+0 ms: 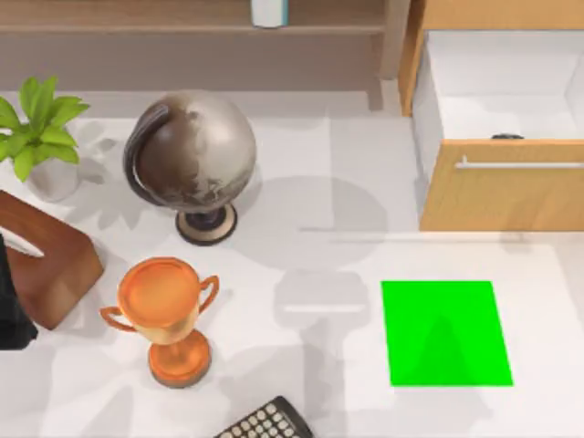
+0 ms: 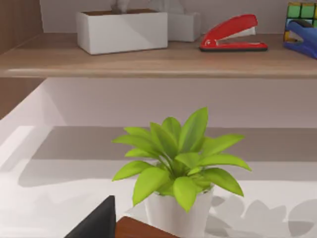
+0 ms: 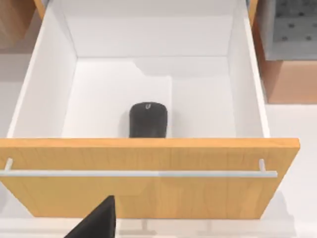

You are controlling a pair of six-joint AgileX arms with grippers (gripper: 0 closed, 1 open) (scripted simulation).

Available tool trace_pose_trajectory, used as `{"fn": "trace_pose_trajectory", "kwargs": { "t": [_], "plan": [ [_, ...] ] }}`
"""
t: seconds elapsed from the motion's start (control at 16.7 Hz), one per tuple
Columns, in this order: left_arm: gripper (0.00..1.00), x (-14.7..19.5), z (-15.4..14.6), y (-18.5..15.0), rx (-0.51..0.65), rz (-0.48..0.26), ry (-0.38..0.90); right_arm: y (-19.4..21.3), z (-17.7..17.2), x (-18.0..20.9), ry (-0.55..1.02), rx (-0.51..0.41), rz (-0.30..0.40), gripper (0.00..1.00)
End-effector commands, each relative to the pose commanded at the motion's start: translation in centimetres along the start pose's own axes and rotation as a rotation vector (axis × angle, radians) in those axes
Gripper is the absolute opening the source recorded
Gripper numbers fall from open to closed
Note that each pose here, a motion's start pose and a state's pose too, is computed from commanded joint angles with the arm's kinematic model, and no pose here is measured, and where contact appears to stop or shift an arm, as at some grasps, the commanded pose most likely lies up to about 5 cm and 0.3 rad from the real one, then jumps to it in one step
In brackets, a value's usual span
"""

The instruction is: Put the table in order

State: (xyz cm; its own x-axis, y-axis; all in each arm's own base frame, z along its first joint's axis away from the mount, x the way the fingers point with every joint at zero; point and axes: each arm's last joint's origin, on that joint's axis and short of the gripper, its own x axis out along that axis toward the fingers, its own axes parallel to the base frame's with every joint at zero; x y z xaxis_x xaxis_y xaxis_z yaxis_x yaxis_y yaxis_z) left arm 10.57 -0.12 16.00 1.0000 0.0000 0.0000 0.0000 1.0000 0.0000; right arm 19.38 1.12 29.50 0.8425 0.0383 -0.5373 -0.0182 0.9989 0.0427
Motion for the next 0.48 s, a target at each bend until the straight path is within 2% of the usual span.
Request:
{"fn": "trace_pose_trajectory", "kwargs": {
  "t": [0.24,0.48],
  "plan": [
    [1.00,0.0,0.0,0.0,0.000,0.000,0.000,1.2,6.4,7.6,0.277,0.003,-0.004,1.00],
    [1.00,0.0,0.0,0.0,0.000,0.000,0.000,3.0,8.4,17.7,0.543,-0.007,-0.010,1.00]
  ]
}}
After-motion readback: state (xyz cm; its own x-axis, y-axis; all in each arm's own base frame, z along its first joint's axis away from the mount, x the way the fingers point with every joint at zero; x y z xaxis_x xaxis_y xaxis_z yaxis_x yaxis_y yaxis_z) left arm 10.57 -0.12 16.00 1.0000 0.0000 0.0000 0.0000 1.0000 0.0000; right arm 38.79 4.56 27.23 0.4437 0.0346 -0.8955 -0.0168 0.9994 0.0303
